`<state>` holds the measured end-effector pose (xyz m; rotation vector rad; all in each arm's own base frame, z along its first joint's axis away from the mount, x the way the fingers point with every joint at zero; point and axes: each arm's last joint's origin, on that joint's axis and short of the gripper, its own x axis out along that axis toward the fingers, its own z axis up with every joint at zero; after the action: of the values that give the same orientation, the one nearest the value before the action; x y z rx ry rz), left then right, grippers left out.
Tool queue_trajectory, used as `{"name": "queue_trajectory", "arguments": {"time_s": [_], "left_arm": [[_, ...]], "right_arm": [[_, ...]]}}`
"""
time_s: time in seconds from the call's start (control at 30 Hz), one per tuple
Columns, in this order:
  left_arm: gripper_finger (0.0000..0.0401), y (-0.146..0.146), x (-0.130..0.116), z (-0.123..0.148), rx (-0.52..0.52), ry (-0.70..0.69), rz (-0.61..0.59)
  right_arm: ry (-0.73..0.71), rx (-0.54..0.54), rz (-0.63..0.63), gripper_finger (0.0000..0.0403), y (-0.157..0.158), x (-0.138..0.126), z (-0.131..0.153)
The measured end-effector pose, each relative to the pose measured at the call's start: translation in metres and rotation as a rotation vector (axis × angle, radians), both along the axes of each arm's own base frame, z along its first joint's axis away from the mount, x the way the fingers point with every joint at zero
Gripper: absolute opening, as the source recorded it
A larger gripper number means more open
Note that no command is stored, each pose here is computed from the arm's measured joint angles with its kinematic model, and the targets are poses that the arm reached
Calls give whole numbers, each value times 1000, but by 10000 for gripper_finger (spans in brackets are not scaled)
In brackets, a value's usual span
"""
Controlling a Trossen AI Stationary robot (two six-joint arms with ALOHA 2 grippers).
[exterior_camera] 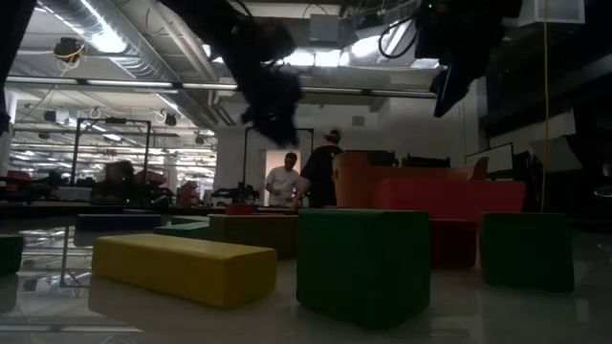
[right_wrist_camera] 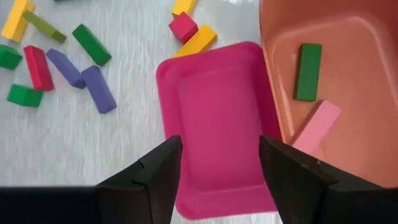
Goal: Sort blocks by size
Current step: Put the blue square block into the red bin
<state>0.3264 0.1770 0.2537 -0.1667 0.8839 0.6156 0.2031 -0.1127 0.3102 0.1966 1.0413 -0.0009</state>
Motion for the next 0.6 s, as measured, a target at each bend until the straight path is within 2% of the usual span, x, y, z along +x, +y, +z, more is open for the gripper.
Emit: {"name": "queue_trajectory", "arguments": {"time_s": [0.13, 0.33, 0.6], "left_arm": [[218, 8, -18, -16, -82, 92, 81], [218, 15, -35, -42, -121, 156, 125], [218, 17, -46, -69, -100, 139, 131]], "right_arm": [[-33, -21, 0, 216, -2, 3, -1], [-56, -35, 0, 216, -3, 5, 0], [-55, -37, 0, 216, -3, 5, 0]]}}
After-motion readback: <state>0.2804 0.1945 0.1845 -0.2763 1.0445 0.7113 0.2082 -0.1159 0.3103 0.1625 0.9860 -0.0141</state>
